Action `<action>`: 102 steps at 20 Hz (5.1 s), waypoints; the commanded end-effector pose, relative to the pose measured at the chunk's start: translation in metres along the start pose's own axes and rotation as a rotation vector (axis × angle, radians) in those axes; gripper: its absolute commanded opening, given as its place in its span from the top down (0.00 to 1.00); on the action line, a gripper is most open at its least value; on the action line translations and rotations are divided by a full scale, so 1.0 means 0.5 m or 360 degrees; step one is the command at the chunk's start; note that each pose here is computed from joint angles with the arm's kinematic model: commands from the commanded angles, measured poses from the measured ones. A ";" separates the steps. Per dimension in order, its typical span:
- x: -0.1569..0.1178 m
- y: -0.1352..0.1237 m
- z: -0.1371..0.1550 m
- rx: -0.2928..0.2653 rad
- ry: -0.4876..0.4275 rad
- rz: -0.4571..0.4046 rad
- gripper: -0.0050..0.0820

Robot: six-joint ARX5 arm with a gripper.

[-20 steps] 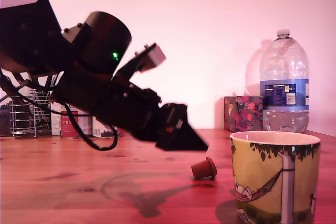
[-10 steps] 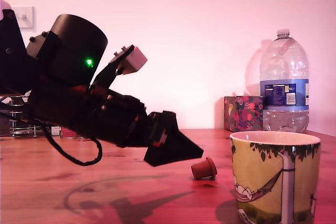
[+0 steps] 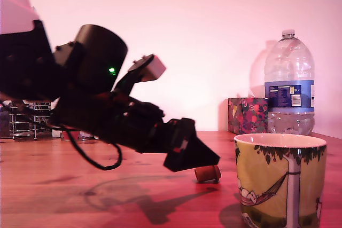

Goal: Pick up the coffee capsules from the table one by one and drop them inside the nearest coffee cup

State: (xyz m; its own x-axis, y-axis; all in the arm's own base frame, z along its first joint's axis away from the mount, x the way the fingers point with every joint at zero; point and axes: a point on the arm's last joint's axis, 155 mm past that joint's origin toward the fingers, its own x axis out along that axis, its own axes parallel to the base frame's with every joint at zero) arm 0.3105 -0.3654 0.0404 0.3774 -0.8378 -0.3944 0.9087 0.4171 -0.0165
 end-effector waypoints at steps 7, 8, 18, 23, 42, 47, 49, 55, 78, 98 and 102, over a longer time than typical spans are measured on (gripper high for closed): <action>0.030 -0.012 -0.060 -0.0085 0.0189 -0.0079 0.21; 0.030 -0.012 -0.062 -0.0089 0.0195 -0.0081 0.25; 0.046 -0.013 -0.071 -0.0117 0.0245 -0.0105 0.38; 0.051 -0.016 -0.078 -0.0145 0.0263 -0.0114 0.59; 0.022 -0.055 -0.030 -0.0089 0.0162 -0.0247 0.92; -0.039 -0.071 0.024 -0.0034 0.0071 -0.0231 0.92; -0.060 -0.079 0.046 -0.0033 0.0051 -0.0232 0.92; -0.106 -0.123 0.103 0.0006 0.0025 -0.0282 0.92; -0.066 -0.255 0.133 0.0177 0.0394 -0.0446 0.92; -0.026 -0.257 0.055 0.0221 0.0970 -0.0427 0.92; -0.027 -0.257 0.054 0.0219 0.0974 -0.0427 0.92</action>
State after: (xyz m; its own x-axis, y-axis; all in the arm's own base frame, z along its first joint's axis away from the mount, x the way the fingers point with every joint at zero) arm 0.1967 -0.4187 0.0888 0.0223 -0.5659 -0.8241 0.9860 0.1486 -0.0754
